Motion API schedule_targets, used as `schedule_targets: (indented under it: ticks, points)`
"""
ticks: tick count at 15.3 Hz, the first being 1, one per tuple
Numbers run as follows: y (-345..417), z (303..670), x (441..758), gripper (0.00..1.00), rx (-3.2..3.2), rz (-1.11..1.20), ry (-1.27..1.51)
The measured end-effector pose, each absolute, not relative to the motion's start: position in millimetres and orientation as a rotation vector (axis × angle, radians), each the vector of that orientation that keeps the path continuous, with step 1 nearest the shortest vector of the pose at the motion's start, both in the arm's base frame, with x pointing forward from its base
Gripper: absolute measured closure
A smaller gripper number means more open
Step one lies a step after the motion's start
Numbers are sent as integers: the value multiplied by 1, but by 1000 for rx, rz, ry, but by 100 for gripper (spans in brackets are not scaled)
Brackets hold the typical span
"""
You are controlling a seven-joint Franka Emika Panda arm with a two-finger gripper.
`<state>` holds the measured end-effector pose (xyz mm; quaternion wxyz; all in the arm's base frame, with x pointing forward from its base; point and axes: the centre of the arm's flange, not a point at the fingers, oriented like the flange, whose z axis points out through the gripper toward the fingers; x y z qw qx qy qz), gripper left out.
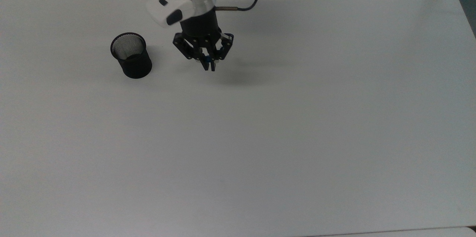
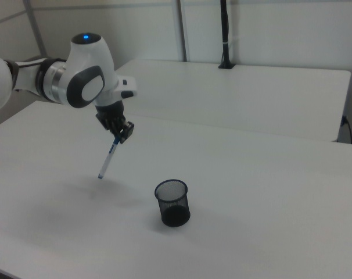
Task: Remove the marker
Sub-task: 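Carry the marker away from the cup and lower it to the table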
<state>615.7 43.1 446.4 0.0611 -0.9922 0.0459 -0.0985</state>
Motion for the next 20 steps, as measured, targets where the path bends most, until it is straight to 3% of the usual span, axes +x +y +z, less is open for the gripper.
schedule_targets:
  ticks: [8, 15, 18, 20]
  points:
    - [105, 345, 611, 84, -3106, -59, 60]
    - [111, 315, 615, 89, -3121, -51, 41]
    - [112, 314, 615, 65, -3120, -51, 49]
    - [113, 315, 616, 44, -3119, -54, 55]
